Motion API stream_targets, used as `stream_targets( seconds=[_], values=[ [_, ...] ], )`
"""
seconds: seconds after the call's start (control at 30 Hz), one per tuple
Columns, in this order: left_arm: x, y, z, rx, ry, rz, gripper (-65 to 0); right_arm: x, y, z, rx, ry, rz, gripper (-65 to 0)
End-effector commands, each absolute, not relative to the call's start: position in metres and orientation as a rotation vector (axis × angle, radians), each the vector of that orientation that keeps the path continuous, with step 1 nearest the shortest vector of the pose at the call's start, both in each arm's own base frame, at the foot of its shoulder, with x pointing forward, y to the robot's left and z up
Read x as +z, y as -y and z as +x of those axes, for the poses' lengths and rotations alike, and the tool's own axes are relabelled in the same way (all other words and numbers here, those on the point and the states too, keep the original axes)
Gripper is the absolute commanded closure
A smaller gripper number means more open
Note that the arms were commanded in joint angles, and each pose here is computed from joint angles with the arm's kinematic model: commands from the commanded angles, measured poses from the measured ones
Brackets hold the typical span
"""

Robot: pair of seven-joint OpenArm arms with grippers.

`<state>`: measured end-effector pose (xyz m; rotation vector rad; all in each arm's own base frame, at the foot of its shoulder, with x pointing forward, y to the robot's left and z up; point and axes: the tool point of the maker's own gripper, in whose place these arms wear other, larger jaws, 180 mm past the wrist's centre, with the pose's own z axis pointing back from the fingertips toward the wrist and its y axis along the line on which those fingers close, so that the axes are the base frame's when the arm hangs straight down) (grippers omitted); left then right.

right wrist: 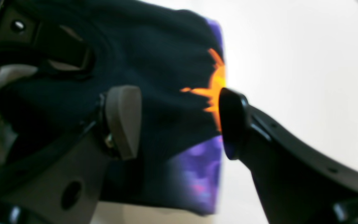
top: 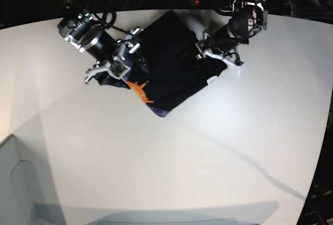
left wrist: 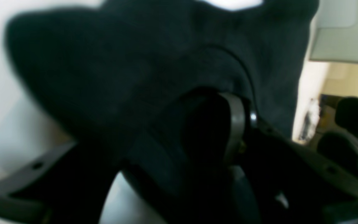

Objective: Fold the T-shirt properly
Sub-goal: 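Grasp opposite corners of the bundle with both grippers and straighten it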

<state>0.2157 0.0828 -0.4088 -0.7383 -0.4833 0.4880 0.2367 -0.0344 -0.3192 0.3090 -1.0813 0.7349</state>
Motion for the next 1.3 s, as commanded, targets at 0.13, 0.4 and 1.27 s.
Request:
stream_targets(
  seconds=[0.13, 0.4, 1.27],
  values=[
    [-0.433, -0.086, 0.249, 0.477, 0.44, -0.693, -25.0, -0.294, 0.051, 0.261, 0.648, 1.186, 0.27, -39.7],
    [-0.449, -0.05, 0.31, 0.153, 0.411, -0.549, -1.0, -0.283, 0.091, 0.288, 0.482, 1.247, 0.177, -39.7],
    [-0.334, -0.008, 0.375, -0.149, 0.613, -0.579, -58.3, -0.306, 0.101, 0.303, 0.417, 1.204, 0.191, -39.7]
  ],
)
